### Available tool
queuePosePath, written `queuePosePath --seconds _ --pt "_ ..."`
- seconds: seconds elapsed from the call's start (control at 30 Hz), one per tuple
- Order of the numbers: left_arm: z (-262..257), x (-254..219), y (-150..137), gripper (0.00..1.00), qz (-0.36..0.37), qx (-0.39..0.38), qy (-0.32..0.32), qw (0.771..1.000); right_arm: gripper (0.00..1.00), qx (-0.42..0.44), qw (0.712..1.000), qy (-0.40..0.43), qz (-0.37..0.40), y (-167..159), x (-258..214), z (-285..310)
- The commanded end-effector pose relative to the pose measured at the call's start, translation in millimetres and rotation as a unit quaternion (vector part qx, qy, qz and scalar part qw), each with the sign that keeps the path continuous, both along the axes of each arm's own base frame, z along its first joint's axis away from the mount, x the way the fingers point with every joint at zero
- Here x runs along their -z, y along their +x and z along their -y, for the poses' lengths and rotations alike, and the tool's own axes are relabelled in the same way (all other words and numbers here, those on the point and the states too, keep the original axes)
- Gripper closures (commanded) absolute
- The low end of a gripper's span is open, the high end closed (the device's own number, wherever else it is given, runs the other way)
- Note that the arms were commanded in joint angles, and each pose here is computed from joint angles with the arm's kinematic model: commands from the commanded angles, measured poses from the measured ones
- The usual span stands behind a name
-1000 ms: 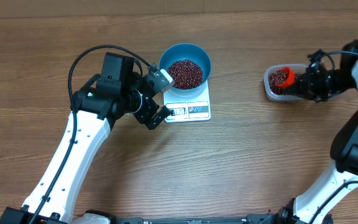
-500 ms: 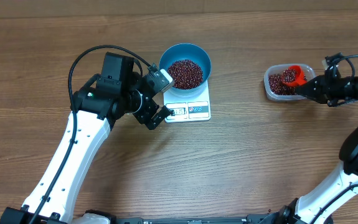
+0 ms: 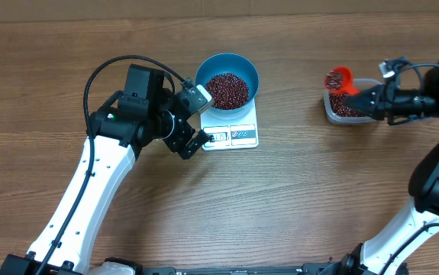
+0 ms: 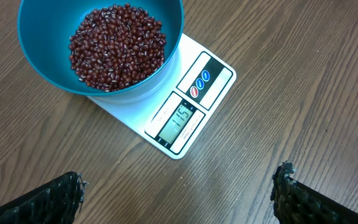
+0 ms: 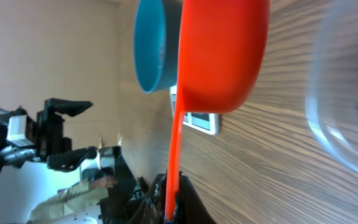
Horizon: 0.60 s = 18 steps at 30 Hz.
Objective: Scoop item into bowl and weigh 150g on scale
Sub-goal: 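Dip the red scoop into the bean tub and lift it, then carry the filled scoop left over the blue bowl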
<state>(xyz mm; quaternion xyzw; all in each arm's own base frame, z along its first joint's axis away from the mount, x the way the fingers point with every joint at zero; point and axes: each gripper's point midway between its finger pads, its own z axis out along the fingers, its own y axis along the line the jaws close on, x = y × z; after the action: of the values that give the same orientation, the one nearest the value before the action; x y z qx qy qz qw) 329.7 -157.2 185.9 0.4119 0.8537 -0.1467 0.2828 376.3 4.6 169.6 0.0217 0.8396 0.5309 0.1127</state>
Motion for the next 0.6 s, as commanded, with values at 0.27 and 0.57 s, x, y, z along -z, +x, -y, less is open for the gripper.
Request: queuePosePath --seconds 0.27,0.57 --pt "0 3 -1 0.01 -0.008 -0.005 -0.003 1.000 0.96 -0.065 0.996 0.055 0.037 8 -20 -69" --pt "0 3 -1 0.00 -0.008 -0.005 -0.003 1.000 0.96 -0.125 0.990 0.043 0.052 11 -43 -121"
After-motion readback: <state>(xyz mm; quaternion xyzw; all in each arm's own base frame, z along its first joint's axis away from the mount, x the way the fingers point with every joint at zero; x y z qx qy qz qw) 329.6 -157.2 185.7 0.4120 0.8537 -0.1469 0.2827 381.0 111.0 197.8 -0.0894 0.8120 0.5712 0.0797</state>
